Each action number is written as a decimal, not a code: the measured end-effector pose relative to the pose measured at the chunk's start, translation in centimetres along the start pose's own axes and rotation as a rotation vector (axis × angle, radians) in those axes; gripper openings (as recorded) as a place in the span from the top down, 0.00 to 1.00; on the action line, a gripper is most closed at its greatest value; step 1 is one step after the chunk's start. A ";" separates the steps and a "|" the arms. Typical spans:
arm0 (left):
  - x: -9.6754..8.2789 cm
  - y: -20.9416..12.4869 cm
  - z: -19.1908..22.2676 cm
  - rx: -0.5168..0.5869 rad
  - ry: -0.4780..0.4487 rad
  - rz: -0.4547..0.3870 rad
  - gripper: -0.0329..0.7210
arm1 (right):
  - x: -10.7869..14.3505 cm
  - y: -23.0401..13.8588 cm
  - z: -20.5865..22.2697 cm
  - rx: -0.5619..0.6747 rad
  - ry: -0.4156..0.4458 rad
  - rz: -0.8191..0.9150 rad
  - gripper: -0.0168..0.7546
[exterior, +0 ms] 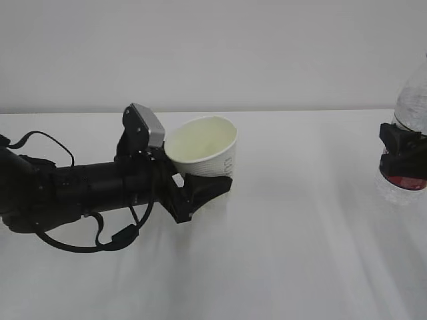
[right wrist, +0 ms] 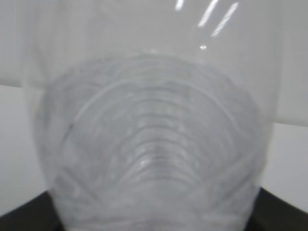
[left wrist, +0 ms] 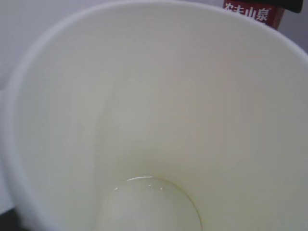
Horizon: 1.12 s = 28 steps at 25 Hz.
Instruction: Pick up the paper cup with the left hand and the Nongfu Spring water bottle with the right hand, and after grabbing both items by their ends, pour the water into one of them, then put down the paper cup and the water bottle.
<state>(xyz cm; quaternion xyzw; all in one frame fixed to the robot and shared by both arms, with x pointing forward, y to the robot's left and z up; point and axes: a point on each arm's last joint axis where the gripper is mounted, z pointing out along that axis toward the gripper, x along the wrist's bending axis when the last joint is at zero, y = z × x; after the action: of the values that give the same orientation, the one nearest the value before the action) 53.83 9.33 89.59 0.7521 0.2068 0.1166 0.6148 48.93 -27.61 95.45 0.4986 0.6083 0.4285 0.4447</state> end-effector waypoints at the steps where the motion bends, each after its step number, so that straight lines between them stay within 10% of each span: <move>1: -0.2 0.1 0.2 0.001 -0.006 0.004 0.25 | 0.0 0.0 0.0 0.000 0.000 0.000 0.39; 28: -6.3 -1.0 3.5 0.071 -0.176 0.037 0.25 | -0.3 2.4 -3.2 0.049 0.010 0.003 0.39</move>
<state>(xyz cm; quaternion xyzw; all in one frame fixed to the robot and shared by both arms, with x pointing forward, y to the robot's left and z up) 49.61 3.57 88.35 0.7843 0.1420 0.0542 0.6014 46.45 -27.80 98.57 0.5080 0.6201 0.4166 0.4289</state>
